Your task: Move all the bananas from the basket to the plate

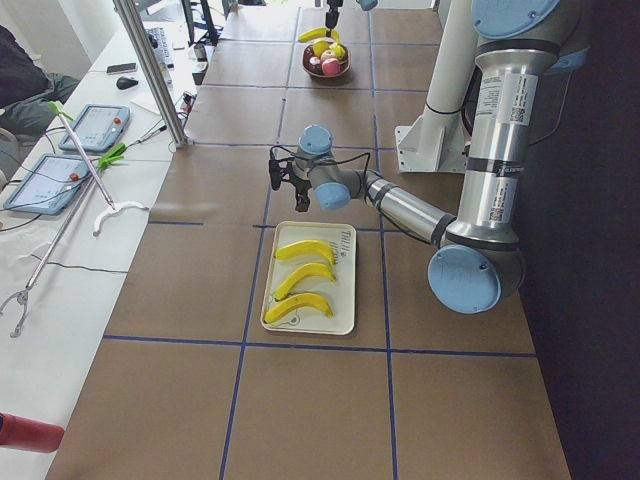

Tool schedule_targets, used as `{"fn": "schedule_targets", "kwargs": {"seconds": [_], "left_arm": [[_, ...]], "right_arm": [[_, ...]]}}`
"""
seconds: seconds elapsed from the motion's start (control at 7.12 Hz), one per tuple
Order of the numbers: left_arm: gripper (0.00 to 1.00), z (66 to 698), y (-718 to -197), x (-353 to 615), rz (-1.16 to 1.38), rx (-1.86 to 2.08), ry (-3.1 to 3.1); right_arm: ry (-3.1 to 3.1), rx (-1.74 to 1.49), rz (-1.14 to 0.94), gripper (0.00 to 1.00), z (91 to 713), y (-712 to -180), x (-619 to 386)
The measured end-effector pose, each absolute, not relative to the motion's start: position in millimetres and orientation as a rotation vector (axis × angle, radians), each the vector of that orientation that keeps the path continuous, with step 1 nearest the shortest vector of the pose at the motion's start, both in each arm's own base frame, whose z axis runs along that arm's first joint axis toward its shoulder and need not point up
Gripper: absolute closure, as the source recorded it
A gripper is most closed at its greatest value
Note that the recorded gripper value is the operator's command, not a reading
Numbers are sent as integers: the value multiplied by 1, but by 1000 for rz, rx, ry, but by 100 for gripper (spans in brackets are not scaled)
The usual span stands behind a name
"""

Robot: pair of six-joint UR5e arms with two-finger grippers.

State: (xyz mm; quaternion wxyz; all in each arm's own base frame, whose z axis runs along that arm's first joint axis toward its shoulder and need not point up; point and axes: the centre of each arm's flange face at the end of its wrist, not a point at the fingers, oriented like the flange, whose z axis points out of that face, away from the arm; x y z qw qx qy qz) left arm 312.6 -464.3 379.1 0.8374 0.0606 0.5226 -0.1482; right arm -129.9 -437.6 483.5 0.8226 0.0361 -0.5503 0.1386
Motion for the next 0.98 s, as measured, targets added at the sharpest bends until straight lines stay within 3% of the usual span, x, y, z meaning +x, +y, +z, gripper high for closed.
{"fn": "schedule_targets", "kwargs": {"seconds": [0.42,0.7,0.98], "left_arm": [[1,297,-474,352,-395,73,1245],[1,226,-473,378,-459,2,1357],[1,181,-472,396,-483,-42,1418]], "right_arm": [[-1189,122,154,99,322,-502,-269],[-1181,186,130,99,234,-485,-366],[-1203,252,104,99,188,-451,-417]]}}
